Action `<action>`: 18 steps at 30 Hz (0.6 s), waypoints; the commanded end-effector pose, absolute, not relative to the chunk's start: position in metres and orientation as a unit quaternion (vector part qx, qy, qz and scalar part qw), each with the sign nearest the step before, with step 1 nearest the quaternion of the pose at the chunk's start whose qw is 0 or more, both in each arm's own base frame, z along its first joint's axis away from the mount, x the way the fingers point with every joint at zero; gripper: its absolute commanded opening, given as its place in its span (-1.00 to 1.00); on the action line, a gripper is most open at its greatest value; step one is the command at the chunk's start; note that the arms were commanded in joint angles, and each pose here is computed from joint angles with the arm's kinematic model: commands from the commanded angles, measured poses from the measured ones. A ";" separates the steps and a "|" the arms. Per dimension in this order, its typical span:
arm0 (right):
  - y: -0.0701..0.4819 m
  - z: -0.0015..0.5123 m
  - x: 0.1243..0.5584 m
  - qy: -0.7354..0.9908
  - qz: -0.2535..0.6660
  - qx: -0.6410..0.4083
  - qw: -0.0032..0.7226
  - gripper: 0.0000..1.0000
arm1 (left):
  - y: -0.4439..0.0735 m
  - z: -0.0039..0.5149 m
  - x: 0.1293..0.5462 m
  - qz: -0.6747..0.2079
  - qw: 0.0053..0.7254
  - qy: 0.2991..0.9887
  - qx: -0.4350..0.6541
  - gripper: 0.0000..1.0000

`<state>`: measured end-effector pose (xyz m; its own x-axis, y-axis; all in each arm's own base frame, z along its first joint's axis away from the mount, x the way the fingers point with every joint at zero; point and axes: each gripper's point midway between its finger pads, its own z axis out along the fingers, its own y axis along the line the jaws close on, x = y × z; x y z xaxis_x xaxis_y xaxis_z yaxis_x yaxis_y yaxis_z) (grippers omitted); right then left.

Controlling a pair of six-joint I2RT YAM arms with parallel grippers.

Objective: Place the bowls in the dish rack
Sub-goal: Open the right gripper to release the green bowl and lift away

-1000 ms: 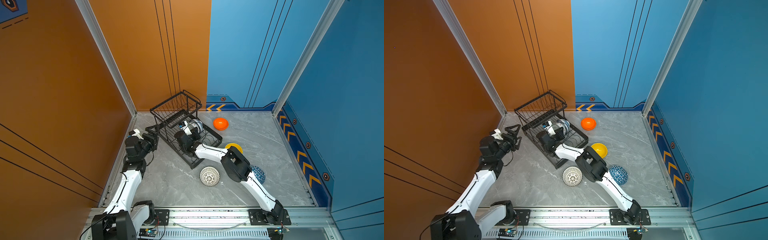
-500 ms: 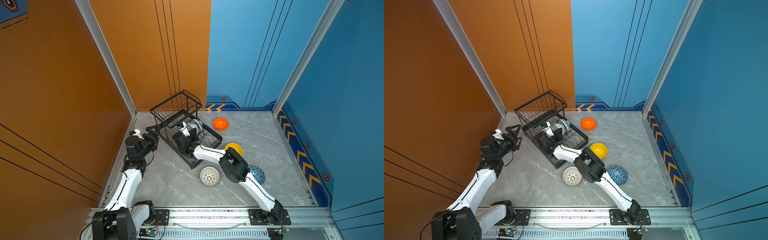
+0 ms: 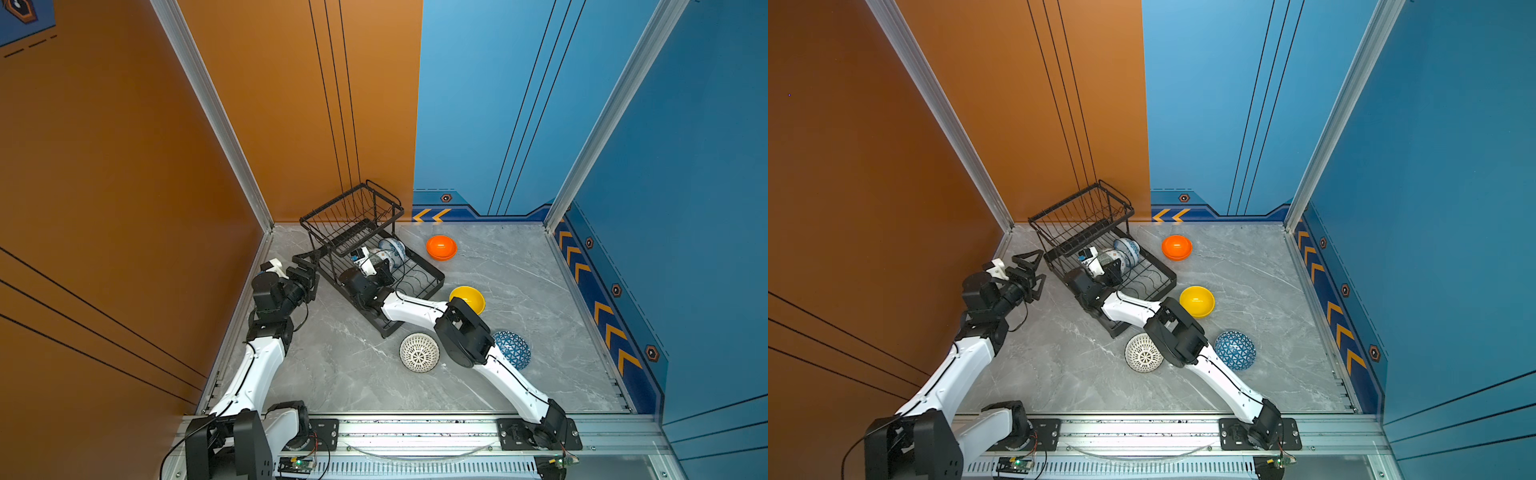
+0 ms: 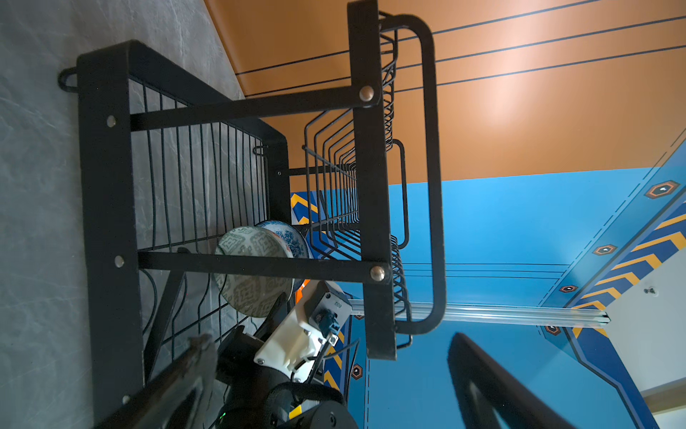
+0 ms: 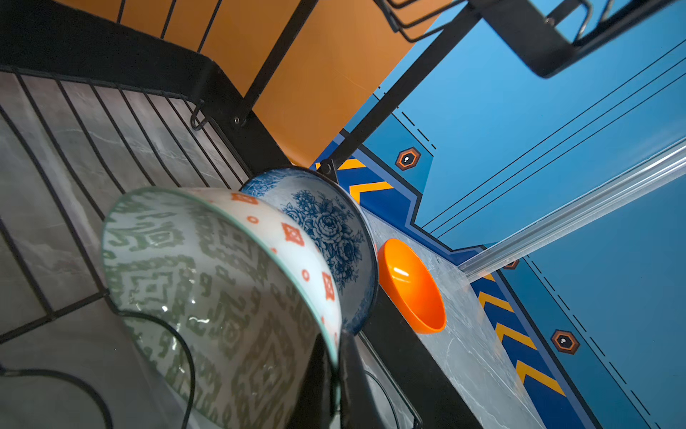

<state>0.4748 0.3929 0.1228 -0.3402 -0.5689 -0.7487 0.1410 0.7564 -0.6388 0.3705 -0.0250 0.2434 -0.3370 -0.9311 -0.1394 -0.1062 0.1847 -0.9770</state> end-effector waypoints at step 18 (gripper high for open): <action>0.385 0.113 0.464 0.796 -0.289 -0.165 0.506 -0.73 | -0.027 0.246 0.363 -0.507 0.418 0.645 -0.390 0.96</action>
